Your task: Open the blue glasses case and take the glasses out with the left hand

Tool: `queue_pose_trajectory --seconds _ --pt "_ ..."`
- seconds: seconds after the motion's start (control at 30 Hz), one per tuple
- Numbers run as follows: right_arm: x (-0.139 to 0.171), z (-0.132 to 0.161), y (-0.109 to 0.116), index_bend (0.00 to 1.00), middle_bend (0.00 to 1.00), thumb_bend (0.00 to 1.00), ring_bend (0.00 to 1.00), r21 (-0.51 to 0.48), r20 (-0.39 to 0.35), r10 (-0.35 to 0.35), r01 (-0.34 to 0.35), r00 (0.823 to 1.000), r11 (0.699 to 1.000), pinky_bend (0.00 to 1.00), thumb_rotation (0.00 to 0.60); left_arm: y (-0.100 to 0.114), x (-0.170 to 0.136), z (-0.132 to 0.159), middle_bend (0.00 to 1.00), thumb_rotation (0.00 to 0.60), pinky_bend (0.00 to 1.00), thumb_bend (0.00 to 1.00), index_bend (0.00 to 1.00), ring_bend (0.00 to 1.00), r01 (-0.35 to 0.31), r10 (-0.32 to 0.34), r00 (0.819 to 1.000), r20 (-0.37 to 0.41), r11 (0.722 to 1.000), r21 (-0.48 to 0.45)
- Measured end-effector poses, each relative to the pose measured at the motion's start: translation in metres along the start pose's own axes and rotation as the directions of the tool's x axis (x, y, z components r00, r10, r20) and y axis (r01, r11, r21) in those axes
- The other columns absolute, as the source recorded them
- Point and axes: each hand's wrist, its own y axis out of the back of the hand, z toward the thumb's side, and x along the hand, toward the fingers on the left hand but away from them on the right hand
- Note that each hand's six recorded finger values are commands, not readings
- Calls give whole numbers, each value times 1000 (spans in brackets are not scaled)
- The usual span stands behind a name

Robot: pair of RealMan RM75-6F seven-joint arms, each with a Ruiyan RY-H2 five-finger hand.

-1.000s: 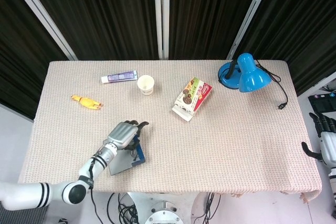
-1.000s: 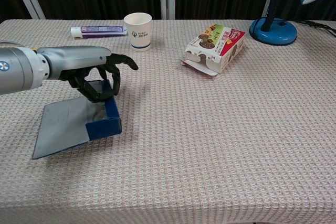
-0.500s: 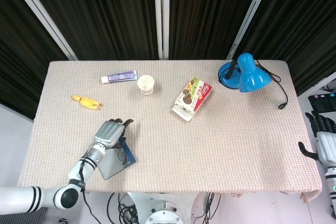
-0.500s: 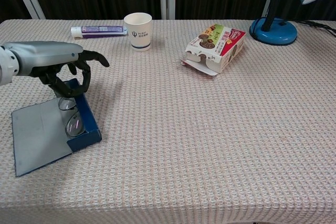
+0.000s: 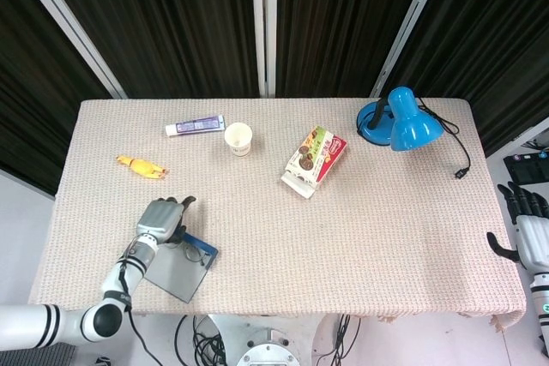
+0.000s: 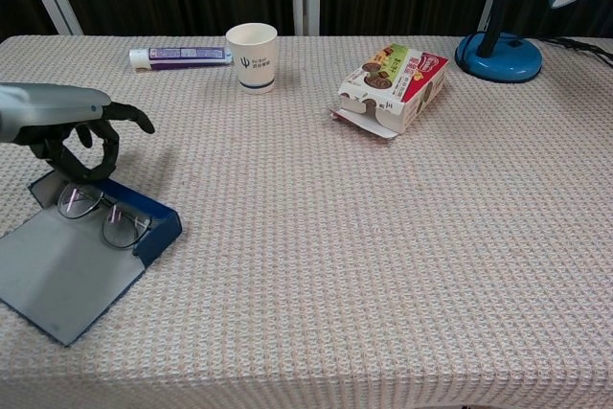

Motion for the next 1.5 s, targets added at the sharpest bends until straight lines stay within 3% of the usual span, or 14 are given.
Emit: queue_pose_trajectory --seconds 0.4,0.57,0.73,0.83,1.0,1.17,1.3,1.5 --pt "-1 5 -1 0 0 300 0 3 -10 0 0 1000 1000 0 600 -3 -16 -18 524 561 265 495 138 221 122 -126 989 -83 991 -51" --pt "0 5 -1 0 0 300 0 5 -11 -1 1 1000 1000 0 600 0 -21 -18 506 539 268 472 140 226 146 -151 985 -78 987 -59" --pt "-1 5 0 0 0 299 0 3 -11 -7 7 1000 1000 0 600 11 -24 -11 307 534 259 282 162 204 83 -86 996 -39 995 -58" --pt "-2 5 0 0 0 300 0 3 -10 -6 6 1000 1000 0 600 19 -29 -8 260 542 265 252 224 192 10 -10 1000 -5 998 -57" --pt "-4 3 -3 0 0 300 0 1 -7 -1 1 1000 1000 0 600 20 -48 -9 246 542 260 253 262 184 -93 97 994 42 992 -82" --pt "-5 5 -1 0 0 300 0 -2 -17 -10 10 1000 1000 0 600 -4 -68 -20 246 554 254 254 268 169 -106 109 994 28 989 -106" --pt "-5 8 5 0 0 300 0 -5 -25 -42 41 999 999 0 600 -16 -66 -19 246 600 249 255 268 168 -124 128 991 35 988 -94" --pt "-3 9 13 0 0 300 0 -10 -28 -70 69 997 998 0 600 -29 -58 -19 246 600 245 255 310 164 -170 173 984 41 983 -62"
